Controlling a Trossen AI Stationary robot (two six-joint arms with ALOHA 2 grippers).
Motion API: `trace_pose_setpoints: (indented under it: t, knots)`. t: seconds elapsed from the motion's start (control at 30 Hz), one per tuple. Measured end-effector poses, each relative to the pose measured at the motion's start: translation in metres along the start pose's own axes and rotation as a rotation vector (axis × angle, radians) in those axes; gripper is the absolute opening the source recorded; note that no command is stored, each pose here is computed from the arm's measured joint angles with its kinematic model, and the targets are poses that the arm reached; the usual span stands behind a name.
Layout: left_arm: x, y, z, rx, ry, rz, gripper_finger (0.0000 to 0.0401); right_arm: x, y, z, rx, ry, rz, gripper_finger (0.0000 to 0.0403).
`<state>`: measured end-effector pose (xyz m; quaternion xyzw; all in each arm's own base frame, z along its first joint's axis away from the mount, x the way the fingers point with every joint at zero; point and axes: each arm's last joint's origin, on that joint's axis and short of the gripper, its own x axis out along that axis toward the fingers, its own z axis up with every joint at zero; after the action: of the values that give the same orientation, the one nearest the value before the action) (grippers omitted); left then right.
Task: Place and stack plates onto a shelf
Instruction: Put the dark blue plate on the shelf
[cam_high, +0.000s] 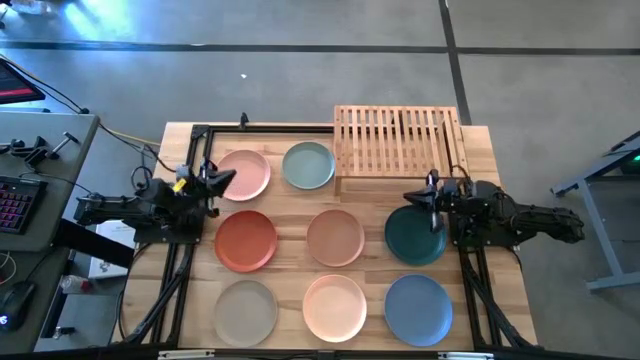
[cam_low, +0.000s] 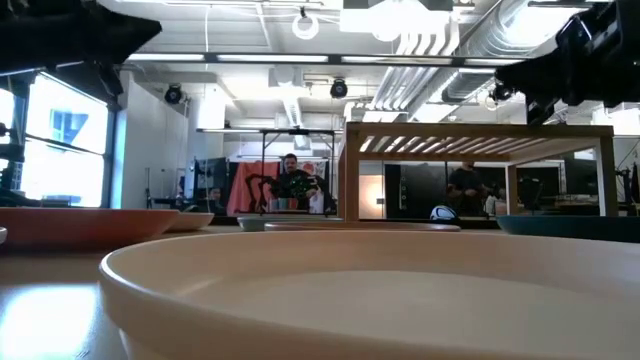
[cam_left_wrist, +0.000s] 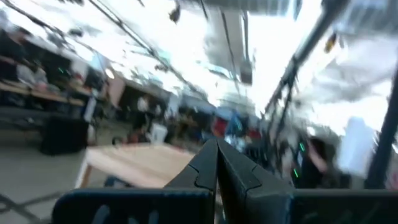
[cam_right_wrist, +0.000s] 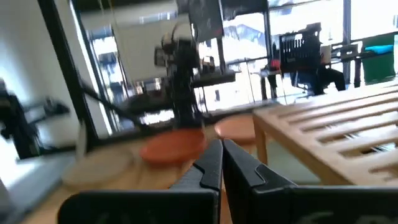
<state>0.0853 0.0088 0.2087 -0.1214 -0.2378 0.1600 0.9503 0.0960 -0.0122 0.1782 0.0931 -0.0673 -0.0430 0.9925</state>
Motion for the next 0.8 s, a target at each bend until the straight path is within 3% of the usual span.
trace_pose_setpoints:
  t: [0.17,0.33,0.5,0.8]
  knots:
    - [-0.002,0.001,0.018,-0.064,-0.183,0.066,0.0000,-0.001,0.001,0.010,0.186,-0.111,-0.005,0.0000]
    - [-0.005,0.002,0.033,-0.162,-0.334,0.115,0.0000,-0.002,-0.002,0.018,0.353,-0.237,-0.105,0.0000]
    - [-0.005,0.000,0.051,-0.194,-0.388,0.142,0.0000,-0.003,-0.002,0.023,0.311,-0.296,-0.130,0.0000]
    - [-0.006,-0.005,0.087,-0.113,-0.471,0.157,0.0000,-0.013,0.003,0.046,0.209,-0.544,-0.077,0.0000]
